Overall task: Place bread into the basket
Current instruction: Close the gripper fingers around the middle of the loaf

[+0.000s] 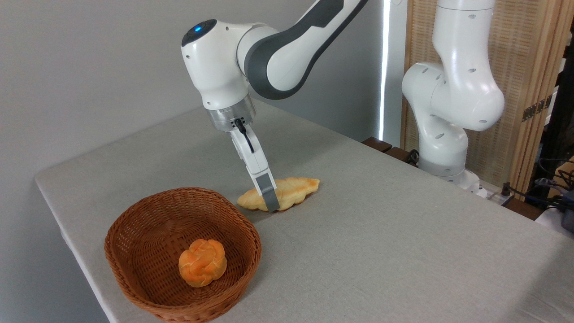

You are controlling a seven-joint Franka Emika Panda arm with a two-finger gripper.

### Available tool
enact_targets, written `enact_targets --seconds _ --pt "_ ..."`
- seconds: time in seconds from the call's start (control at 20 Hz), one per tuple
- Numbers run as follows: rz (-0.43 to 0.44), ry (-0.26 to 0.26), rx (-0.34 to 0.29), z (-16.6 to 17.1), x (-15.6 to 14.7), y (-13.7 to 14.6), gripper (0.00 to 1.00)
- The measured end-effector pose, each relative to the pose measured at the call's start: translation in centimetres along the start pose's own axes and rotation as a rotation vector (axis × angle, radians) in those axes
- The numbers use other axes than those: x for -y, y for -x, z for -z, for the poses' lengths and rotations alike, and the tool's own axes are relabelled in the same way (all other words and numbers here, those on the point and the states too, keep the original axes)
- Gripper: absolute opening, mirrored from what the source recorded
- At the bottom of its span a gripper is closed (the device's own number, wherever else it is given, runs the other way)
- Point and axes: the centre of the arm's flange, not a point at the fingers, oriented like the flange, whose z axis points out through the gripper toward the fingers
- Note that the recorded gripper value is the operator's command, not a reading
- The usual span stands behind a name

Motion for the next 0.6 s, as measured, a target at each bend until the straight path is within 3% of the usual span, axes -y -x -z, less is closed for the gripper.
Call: enact_targets --seconds 0.25,0.4,0.6 --pt "0.000 0.006 0.006 -0.40 -0.10 0.11 0.65" --pt "0.000 0.007 0.006 -0.43 -0.11 0.11 0.58" --pt "0.000 0.007 0.007 -0.45 -0.12 0.12 0.55"
